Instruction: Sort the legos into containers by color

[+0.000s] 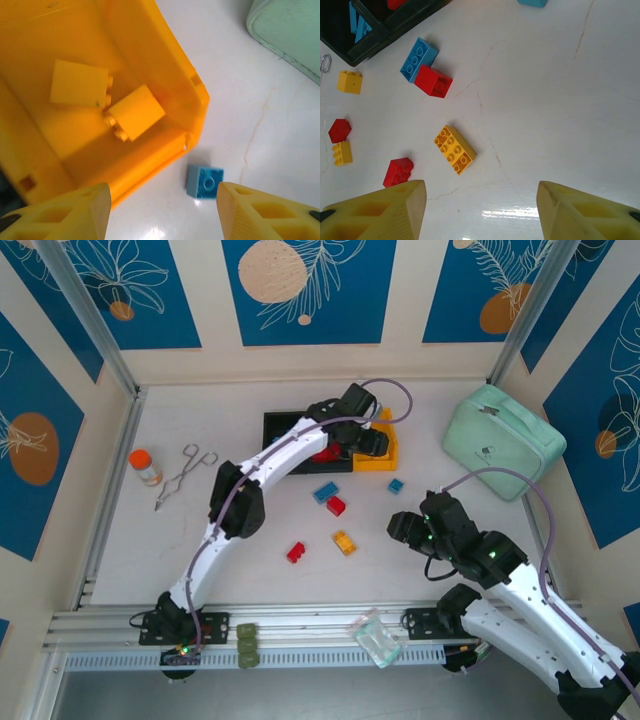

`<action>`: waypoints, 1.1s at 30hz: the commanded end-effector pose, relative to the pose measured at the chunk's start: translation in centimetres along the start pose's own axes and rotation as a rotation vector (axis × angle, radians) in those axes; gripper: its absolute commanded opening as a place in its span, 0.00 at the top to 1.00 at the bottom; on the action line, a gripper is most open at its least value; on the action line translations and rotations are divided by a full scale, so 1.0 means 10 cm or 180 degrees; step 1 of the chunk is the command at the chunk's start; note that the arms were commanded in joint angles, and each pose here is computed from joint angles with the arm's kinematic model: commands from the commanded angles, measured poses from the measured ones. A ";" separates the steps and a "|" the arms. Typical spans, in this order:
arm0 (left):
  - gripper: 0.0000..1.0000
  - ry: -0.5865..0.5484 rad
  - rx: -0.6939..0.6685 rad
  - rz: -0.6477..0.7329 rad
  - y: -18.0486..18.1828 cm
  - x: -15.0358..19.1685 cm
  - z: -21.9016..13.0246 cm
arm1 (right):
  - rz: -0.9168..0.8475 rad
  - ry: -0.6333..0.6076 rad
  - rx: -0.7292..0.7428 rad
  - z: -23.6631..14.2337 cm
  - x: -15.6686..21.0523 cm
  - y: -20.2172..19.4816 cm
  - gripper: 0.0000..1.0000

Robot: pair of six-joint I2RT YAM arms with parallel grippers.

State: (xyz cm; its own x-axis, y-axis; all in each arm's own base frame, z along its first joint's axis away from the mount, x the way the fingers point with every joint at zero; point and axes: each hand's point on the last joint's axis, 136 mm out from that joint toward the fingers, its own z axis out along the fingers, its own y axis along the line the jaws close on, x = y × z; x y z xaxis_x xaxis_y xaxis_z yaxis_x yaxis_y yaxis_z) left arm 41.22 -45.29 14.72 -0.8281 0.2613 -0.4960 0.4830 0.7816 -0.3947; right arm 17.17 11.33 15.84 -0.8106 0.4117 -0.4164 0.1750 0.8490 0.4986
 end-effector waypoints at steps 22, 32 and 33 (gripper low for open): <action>0.41 -0.0446 -0.0701 -0.0324 0.96 1.17 -1.71 | -0.1009 0.0360 -0.0755 0.33 0.27 0.94 0.34; 0.37 -0.0338 -0.1267 -0.0942 1.69 1.99 -2.18 | -0.1813 0.0440 -0.1290 0.40 0.50 1.66 0.31; 0.36 -0.0319 -0.1354 -0.1010 1.76 2.07 -2.22 | -0.1866 0.0455 -0.1310 0.42 0.51 1.71 0.31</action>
State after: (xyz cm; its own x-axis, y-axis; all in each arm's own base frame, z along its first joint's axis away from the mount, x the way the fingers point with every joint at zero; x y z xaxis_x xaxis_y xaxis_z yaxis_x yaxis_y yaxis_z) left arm 27.69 -16.47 15.99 -0.8507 -0.0168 -0.5254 0.1352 0.9589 -0.2496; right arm 18.12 26.89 16.49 -0.8363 -0.0963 -0.5397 -0.3978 0.7839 0.4767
